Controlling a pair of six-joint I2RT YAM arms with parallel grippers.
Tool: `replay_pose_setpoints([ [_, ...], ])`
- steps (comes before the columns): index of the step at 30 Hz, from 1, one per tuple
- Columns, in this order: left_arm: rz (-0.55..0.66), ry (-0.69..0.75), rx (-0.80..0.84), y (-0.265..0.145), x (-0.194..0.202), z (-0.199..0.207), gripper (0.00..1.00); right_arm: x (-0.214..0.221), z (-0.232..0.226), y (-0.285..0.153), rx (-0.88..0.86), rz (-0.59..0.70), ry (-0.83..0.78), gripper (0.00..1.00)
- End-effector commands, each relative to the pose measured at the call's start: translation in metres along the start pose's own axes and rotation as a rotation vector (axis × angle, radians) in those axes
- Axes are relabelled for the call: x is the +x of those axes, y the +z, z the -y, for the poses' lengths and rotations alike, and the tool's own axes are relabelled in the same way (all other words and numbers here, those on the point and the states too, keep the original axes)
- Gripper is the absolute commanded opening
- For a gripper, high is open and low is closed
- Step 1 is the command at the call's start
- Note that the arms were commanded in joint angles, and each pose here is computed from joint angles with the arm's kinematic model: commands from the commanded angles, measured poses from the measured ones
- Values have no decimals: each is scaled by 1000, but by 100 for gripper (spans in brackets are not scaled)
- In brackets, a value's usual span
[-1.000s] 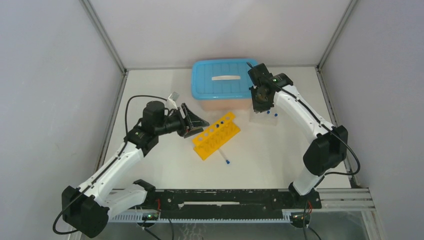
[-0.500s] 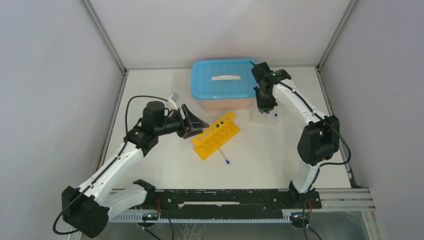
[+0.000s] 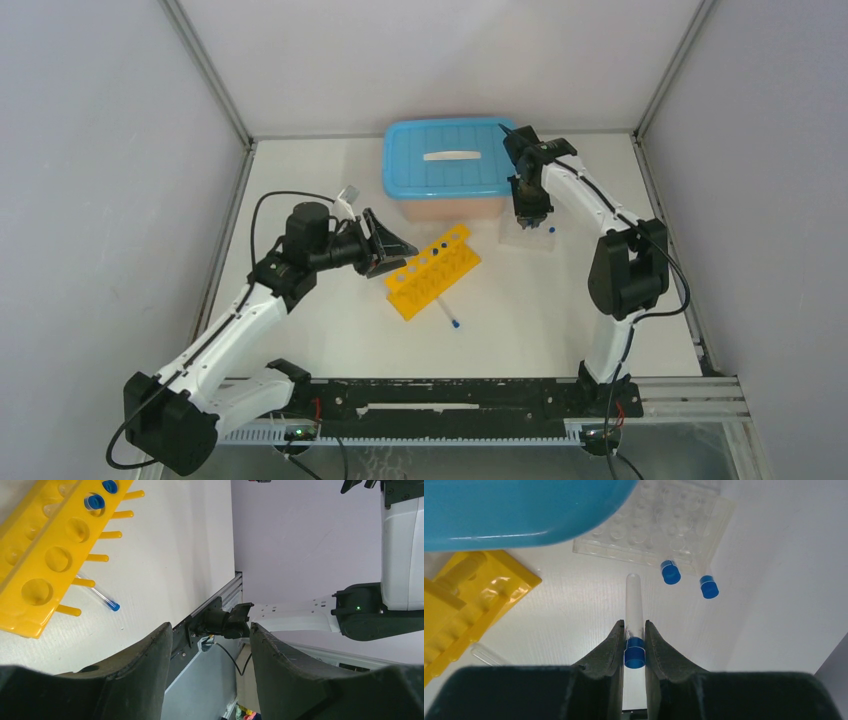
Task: Organize the chemistry lab equipment
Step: Insert the test tube into the slot of the test tube rack.
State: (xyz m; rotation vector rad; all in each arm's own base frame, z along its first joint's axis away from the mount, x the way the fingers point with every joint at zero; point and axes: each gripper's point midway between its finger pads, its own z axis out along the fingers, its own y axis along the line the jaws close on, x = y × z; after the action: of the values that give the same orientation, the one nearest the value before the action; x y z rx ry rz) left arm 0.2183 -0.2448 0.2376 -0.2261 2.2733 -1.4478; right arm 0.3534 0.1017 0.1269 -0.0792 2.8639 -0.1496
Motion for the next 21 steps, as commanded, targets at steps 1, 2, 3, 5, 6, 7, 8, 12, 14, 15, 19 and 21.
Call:
replay_pose_setpoints([
  [1, 29, 77, 77, -9, -14, 32, 62, -22, -1, -7, -25, 71, 4, 16],
  [2, 29, 75, 75, -8, -14, 32, 62, -22, -1, -5, -25, 67, 3, 16],
  [3, 29, 75, 75, -8, -14, 32, 62, -23, -1, -4, -27, 67, 5, 16],
  [5, 28, 76, 75, -8, -14, 32, 62, -23, -1, -1, -27, 64, 5, 16],
  [6, 28, 75, 74, -8, -15, 31, 62, -22, -1, 0, -28, 60, 6, 16],
  [7, 28, 74, 73, -8, -15, 31, 62, -23, -1, 1, -29, 59, 6, 16],
  [8, 28, 74, 72, -8, -15, 31, 62, -23, -1, 2, -29, 57, 6, 16],
  [12, 25, 73, 71, -6, -15, 30, 62, -23, -1, 8, -30, 51, 4, 15],
  [14, 23, 73, 71, -5, -16, 30, 62, -24, -1, 10, -31, 49, 6, 15],
  [15, 22, 74, 71, -5, -16, 30, 62, -23, -1, 10, -31, 47, 6, 15],
  [19, 19, 72, 69, -4, -17, 29, 62, -22, -1, 14, -29, 39, 4, 15],
  [21, 20, 71, 67, -3, -18, 28, 62, -22, 0, 16, -27, 39, 6, 15],
])
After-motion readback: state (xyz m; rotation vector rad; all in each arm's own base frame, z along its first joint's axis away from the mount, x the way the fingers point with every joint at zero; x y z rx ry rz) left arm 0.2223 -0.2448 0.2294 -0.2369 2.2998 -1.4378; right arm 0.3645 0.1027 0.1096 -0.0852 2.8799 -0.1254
